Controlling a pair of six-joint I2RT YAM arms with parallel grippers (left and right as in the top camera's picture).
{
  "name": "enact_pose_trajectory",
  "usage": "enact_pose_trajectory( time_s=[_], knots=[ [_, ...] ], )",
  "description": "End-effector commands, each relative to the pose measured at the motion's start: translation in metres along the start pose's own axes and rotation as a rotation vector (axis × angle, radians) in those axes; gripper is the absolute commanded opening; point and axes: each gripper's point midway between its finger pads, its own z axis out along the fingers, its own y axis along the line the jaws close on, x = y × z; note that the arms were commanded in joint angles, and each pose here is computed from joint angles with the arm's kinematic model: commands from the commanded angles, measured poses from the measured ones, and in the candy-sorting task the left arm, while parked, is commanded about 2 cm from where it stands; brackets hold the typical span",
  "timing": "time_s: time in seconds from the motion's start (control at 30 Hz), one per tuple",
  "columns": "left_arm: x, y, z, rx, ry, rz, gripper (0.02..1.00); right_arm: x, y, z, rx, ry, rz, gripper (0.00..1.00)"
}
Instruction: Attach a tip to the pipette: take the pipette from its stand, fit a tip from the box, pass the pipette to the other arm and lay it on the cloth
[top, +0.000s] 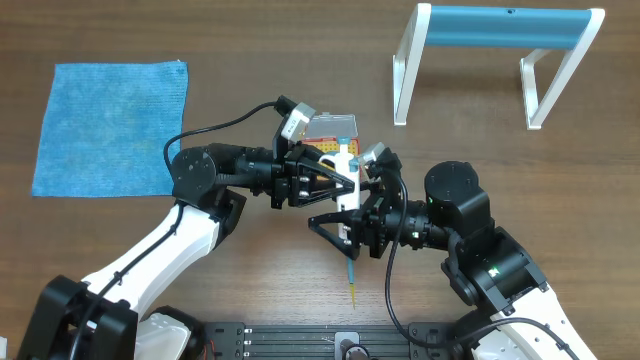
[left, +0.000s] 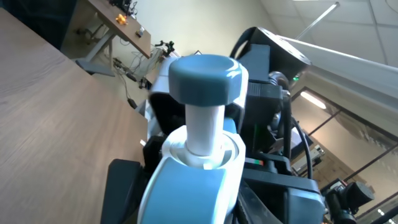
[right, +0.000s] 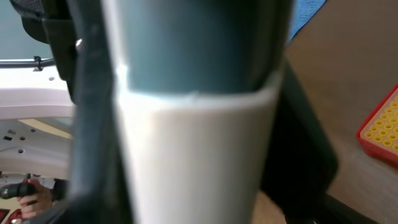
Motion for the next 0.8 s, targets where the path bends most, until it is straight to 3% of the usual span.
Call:
enact_pose_trajectory(
  time_s=[0.03,0.3,0.53,0.6,0.8],
  knots=[
    [-0.019,0.008,-0.014,-0.045,-0.061,0.029,0.027,-0.009,-0.003,-0.004,0.018,-0.028,-0.013,0.851],
    [-0.033,0.049,-0.061,-0.196,-0.149,-0.068,0.029,-0.017,-0.036,-0.022,0.123,-0.067,0.009,0.851],
    [-0.038,0.104,-0.142,-0.431,-0.333,-0.229,0.029,-0.031,-0.054,-0.055,0.132,-0.138,0.033,0.851],
    [-0.037,0.110,-0.170,-0.474,-0.383,-0.268,0.029,-0.040,-0.062,-0.071,0.169,-0.195,0.036,0.853],
    [-0.041,0.109,-0.206,-0.514,-0.457,-0.280,0.029,-0.051,-0.067,-0.096,0.235,-0.284,0.020,0.853]
  ],
)
